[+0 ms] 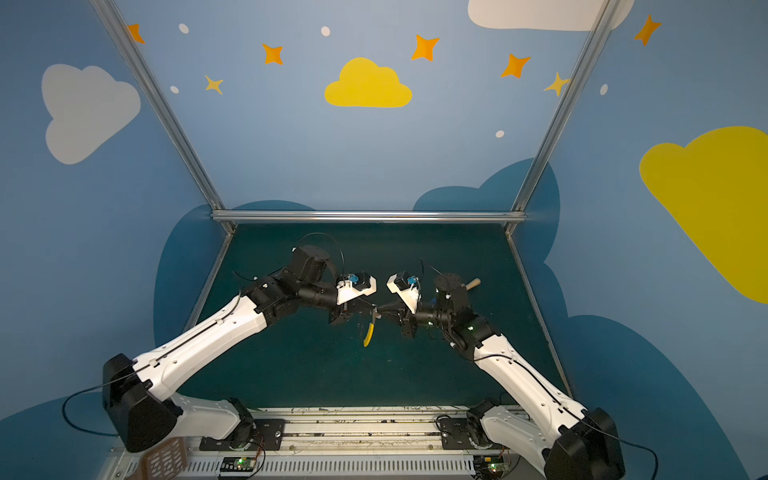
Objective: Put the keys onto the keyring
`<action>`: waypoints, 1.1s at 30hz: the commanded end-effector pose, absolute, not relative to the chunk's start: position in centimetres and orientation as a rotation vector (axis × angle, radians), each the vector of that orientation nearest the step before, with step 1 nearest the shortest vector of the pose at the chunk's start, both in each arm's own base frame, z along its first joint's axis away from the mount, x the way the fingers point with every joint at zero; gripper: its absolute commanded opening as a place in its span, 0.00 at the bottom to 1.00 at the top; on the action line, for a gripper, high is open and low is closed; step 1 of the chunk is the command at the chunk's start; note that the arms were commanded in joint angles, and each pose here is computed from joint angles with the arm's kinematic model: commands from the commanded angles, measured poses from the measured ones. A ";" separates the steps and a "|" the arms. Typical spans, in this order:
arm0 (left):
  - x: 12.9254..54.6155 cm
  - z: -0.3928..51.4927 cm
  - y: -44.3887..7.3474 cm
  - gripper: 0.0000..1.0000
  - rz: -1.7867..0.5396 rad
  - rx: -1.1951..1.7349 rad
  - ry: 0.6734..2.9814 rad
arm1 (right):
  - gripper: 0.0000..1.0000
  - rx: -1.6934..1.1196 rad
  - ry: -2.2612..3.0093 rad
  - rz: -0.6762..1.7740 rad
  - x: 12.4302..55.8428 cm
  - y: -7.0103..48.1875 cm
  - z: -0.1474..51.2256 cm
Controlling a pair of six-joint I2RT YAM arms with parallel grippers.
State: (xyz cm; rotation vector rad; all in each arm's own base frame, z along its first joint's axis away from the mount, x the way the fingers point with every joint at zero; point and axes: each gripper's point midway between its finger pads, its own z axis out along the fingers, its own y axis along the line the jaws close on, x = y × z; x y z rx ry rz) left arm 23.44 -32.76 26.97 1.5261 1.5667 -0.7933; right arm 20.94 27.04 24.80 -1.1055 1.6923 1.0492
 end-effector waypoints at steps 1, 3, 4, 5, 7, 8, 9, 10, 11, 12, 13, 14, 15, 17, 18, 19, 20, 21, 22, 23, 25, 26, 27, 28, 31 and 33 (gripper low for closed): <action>22.7 29.5 -33.4 0.04 -0.865 1.496 1.463 | 0.20 -1.105 1.676 0.931 21.5 26.1 26.3; 22.6 29.7 -33.1 0.03 -0.889 1.491 1.456 | 0.26 -1.081 1.641 0.877 21.6 25.4 27.1; 22.5 29.7 -33.1 0.03 -0.898 1.489 1.454 | 0.29 -1.070 1.612 0.865 21.5 25.2 27.6; 22.4 29.8 -33.1 0.04 -0.907 1.490 1.448 | 0.31 -1.073 1.569 0.863 21.3 25.1 28.2; 22.3 30.0 -33.0 0.03 -0.926 1.491 1.431 | 0.34 -1.094 1.521 0.863 20.9 25.1 28.9; 22.2 30.1 -33.1 0.03 -0.935 1.492 1.424 | 0.33 -1.115 1.507 0.874 20.6 25.2 29.1; 22.1 30.1 -33.1 0.03 -0.942 1.494 1.418 | 0.33 -1.137 1.501 0.886 20.3 25.4 29.2; 22.1 30.2 -33.1 0.03 -0.945 1.494 1.413 | 0.33 -1.148 1.497 0.895 20.2 25.5 29.3; 22.1 30.2 -33.1 0.04 -0.948 1.496 1.411 | 0.33 -1.159 1.491 0.908 20.1 25.6 29.3; 22.1 30.3 -33.2 0.04 -0.950 1.497 1.407 | 0.32 -1.170 1.485 0.923 20.1 25.8 29.4; 22.1 30.3 -33.2 0.03 -0.952 1.496 1.404 | 0.32 -1.177 1.489 0.933 20.1 26.0 29.3; 22.1 30.3 -33.2 0.03 -0.954 1.497 1.404 | 0.32 -1.180 1.496 0.941 20.2 26.1 29.2; 22.0 30.5 -33.2 0.03 -0.956 1.497 1.397 | 0.31 -1.186 1.496 0.953 20.2 26.3 29.2; 21.9 30.5 -33.2 0.04 -0.963 1.499 1.393 | 0.30 -1.183 1.490 0.963 20.3 26.5 29.2; 21.9 30.5 -33.2 0.03 -0.964 1.501 1.393 | 0.29 -1.182 1.478 0.969 20.3 26.6 29.4; 21.9 30.4 -33.2 0.03 -0.964 1.503 1.396 | 0.29 -1.183 1.466 0.975 20.3 26.7 29.6; 21.8 30.3 -33.1 0.03 -0.964 1.505 1.397 | 0.28 -1.182 1.458 0.979 20.3 26.7 29.8; 21.8 30.3 -33.1 0.03 -0.959 1.506 1.399 | 0.26 -1.185 1.455 0.985 20.2 26.8 29.8; 21.8 30.1 -33.1 0.03 -0.960 1.508 1.402 | 0.25 -1.187 1.455 0.989 20.2 26.8 29.8; 21.8 30.1 -33.0 0.03 -0.957 1.508 1.402 | 0.22 -1.192 1.451 0.996 20.1 26.9 29.9; 21.8 30.0 -33.0 0.03 -0.955 1.508 1.405 | 0.18 -1.196 1.451 1.007 20.0 27.0 29.9; 21.8 30.0 -33.0 0.03 -0.953 1.510 1.406 | 0.14 -1.197 1.445 1.013 20.0 27.0 30.0; 21.8 30.0 -32.9 0.03 -0.948 1.511 1.404 | 0.11 -1.203 1.443 1.022 19.9 27.1 30.0; 21.8 30.0 -32.9 0.03 -0.946 1.511 1.407 | 0.08 -1.207 1.445 1.031 19.8 27.2 29.9; 21.9 29.9 -32.9 0.04 -0.938 1.513 1.413 | 0.00 -1.216 1.441 1.043 19.6 27.2 29.9; 22.1 29.5 -32.8 0.04 -0.922 1.515 1.431 | 0.00 -1.215 1.448 1.037 19.7 27.2 29.8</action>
